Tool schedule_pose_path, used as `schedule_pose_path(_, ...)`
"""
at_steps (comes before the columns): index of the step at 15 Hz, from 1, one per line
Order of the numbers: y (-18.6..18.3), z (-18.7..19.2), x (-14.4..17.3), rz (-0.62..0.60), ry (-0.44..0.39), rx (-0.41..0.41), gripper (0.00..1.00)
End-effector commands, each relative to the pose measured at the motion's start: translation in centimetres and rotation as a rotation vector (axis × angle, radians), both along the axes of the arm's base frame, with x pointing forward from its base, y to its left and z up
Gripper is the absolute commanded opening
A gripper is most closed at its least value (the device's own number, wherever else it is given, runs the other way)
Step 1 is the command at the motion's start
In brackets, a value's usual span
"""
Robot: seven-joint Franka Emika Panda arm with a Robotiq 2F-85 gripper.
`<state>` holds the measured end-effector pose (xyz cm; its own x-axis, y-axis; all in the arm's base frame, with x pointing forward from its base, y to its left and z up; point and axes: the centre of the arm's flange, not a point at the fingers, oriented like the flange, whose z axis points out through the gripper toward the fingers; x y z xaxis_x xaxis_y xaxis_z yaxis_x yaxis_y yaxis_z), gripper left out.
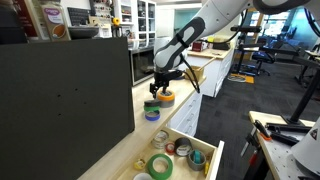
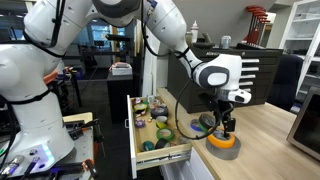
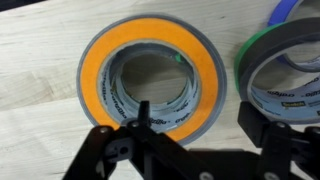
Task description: Put the masking tape in the drawer
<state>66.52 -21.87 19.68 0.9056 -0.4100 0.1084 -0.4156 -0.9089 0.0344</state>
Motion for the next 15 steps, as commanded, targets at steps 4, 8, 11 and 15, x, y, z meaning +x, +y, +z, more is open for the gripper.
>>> schedule_pose_path(4, -1.2, 0.4, 0.1, -0.019, -0.007, 0.057, 0.39)
schedule_pose_path(8, -1.5, 0.7, -0.5, -0.025, -0.010, 0.077, 0.13)
schedule_pose_path(11, -1.2, 1.0, -1.0, -0.030, -0.001, 0.099, 0.02)
schedule_pose_path(15, -0.4, 2.4, -2.1, -0.006, 0.029, 0.069, 0.05)
